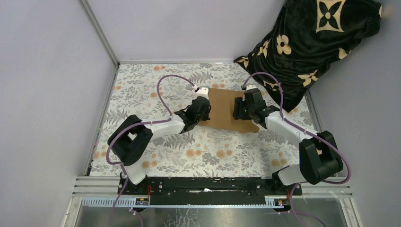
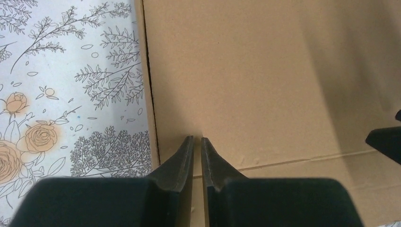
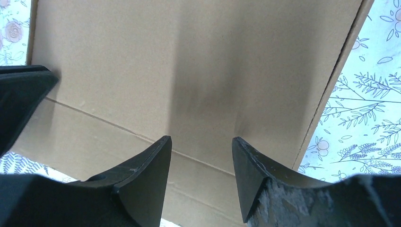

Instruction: Fold the paper box

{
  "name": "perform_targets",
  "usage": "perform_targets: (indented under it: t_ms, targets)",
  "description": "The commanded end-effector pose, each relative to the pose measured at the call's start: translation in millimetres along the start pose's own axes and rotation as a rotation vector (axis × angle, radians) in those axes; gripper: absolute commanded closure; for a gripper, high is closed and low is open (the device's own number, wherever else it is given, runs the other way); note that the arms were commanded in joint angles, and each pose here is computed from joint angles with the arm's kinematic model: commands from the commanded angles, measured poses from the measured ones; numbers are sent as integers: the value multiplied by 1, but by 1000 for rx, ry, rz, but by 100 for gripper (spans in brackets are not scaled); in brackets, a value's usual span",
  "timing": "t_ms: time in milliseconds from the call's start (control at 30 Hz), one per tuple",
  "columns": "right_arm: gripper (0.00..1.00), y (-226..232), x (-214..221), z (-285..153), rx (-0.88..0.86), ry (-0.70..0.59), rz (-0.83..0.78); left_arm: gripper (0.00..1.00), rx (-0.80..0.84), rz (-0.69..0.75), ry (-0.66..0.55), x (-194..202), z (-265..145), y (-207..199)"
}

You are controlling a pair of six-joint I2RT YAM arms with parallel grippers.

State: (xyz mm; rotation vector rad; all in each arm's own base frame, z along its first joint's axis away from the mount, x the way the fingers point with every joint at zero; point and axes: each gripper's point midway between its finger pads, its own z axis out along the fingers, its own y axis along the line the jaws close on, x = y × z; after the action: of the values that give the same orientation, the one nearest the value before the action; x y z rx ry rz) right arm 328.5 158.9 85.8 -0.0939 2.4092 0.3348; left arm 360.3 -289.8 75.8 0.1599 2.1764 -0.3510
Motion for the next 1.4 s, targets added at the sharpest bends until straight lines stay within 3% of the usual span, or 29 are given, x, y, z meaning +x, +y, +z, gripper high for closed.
perform_targets:
  t_ms: [0, 200, 433, 667, 933, 1067, 1200, 1367]
  targets:
    - [43, -7, 6, 6, 20, 1, 3, 85, 14, 1, 5, 3, 9, -1]
    - [44, -11, 19, 11, 27, 31, 10, 87, 16, -14, 45, 21, 7, 3]
    - [40, -15, -14, -17, 37, -90, 30, 80, 23, -22, -52, -26, -33, 3]
    - [36, -50, -29, -29, 98, -158, 168, 73, 2, -35, -141, -66, -60, 16]
    - [21, -76, 10, -9, 18, -68, 402, 68, 17, -106, -88, -29, -47, 47]
    - [20, -74, 7, -7, -13, -108, 409, 58, 52, -129, -78, -15, -40, 51]
    - [20, -63, 4, -7, -86, -130, 416, 58, 117, -171, -96, -11, -32, 50]
    - [16, -60, -1, -5, -114, -154, 404, 51, 171, -171, -106, -10, -26, 45]
